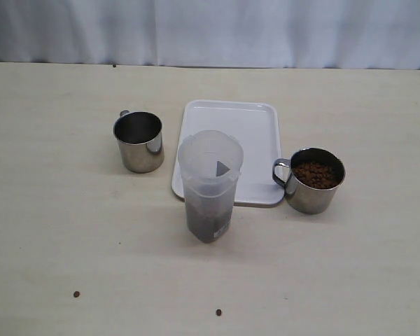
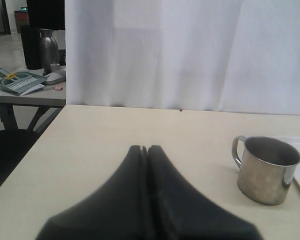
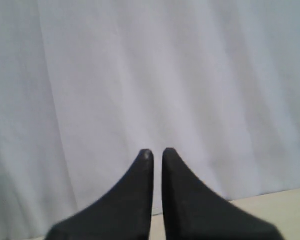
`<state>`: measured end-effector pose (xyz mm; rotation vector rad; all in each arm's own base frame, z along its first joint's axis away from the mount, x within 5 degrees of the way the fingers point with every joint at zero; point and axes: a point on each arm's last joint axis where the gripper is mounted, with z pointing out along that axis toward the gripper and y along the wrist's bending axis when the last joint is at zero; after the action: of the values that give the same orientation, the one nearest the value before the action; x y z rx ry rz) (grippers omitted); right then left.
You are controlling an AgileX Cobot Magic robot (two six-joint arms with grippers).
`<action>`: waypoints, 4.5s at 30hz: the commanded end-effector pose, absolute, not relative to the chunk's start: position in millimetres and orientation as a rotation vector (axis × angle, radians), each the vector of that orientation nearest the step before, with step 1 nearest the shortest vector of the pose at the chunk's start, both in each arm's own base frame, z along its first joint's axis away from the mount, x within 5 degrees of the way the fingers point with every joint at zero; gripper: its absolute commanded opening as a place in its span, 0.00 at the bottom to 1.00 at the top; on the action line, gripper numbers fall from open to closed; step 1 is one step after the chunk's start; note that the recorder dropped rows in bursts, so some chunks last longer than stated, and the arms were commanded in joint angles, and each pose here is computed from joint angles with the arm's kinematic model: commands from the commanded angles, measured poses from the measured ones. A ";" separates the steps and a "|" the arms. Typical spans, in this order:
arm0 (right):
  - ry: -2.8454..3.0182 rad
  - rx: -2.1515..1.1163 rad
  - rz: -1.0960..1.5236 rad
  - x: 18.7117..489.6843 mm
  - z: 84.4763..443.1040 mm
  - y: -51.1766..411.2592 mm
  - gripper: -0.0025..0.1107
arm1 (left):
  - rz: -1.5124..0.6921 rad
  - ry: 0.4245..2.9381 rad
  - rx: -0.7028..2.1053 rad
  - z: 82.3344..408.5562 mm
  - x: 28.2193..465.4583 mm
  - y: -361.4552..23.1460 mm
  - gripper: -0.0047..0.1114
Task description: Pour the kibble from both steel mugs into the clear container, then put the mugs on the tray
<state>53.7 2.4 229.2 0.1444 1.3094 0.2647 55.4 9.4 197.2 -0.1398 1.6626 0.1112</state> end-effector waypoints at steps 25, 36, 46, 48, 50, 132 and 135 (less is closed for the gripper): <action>1.927 0.028 0.238 108.3 177.8 15.8 0.06 | 0.103 1.651 -0.140 197.5 55.4 9.0 0.04; 2.255 -0.271 0.308 140.3 151.0 47.0 0.06 | 0.103 1.651 -0.140 197.5 55.4 9.0 0.04; 2.255 -0.308 0.361 155.5 140.4 55.6 0.39 | 0.103 1.651 -0.140 197.5 55.4 9.0 0.04; 2.248 -0.269 0.349 158.2 139.5 54.2 0.51 | 0.103 1.651 -0.140 197.5 55.4 9.0 0.04; 2.236 -0.226 0.336 161.0 139.1 52.6 0.58 | 0.103 1.651 -0.140 197.5 55.4 9.0 0.04; 2.101 -0.107 0.174 244.6 59.1 57.5 0.82 | 0.103 1.651 -0.140 197.5 55.4 9.0 0.04; 2.065 -0.070 0.153 246.3 58.7 54.7 0.82 | 0.103 1.651 -0.140 197.5 55.4 9.0 0.04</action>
<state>243.0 56.0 56.5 -0.1009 2.1186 0.1691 55.4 9.4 197.2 -0.1398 1.6626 0.1112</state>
